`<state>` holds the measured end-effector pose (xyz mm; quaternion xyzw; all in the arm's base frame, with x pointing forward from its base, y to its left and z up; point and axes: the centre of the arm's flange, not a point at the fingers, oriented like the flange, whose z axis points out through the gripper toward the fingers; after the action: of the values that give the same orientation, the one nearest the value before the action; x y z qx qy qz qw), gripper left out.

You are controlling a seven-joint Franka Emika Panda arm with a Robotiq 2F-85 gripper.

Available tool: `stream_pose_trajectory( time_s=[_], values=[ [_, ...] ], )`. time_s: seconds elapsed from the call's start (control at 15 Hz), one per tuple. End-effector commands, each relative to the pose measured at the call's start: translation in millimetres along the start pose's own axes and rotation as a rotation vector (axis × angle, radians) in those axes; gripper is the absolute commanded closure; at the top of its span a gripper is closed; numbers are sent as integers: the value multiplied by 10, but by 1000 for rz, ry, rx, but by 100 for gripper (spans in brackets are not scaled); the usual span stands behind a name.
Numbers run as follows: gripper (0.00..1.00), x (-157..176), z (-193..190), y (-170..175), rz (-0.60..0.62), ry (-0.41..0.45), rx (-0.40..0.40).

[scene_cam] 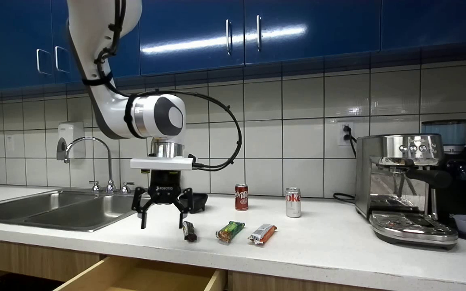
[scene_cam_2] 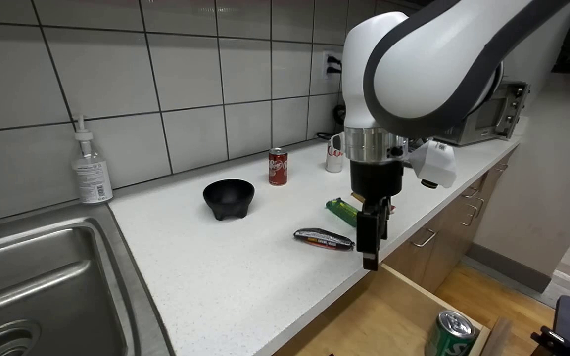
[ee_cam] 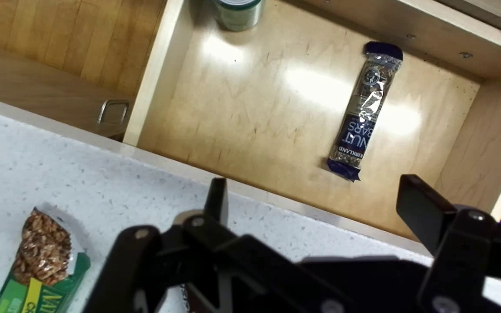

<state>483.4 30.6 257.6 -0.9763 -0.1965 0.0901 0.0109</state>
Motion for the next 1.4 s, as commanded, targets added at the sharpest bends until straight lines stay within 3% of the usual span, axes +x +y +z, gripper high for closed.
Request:
stream_pose_trajectory(
  time_s=[0.0, 0.33, 1.33],
  values=[
    [0, 70, -10, 53, -24, 40, -35],
    [0, 189, 89, 101, -81, 49, -51],
    [0, 731, 178, 407, -102, 105, -81]
  ],
)
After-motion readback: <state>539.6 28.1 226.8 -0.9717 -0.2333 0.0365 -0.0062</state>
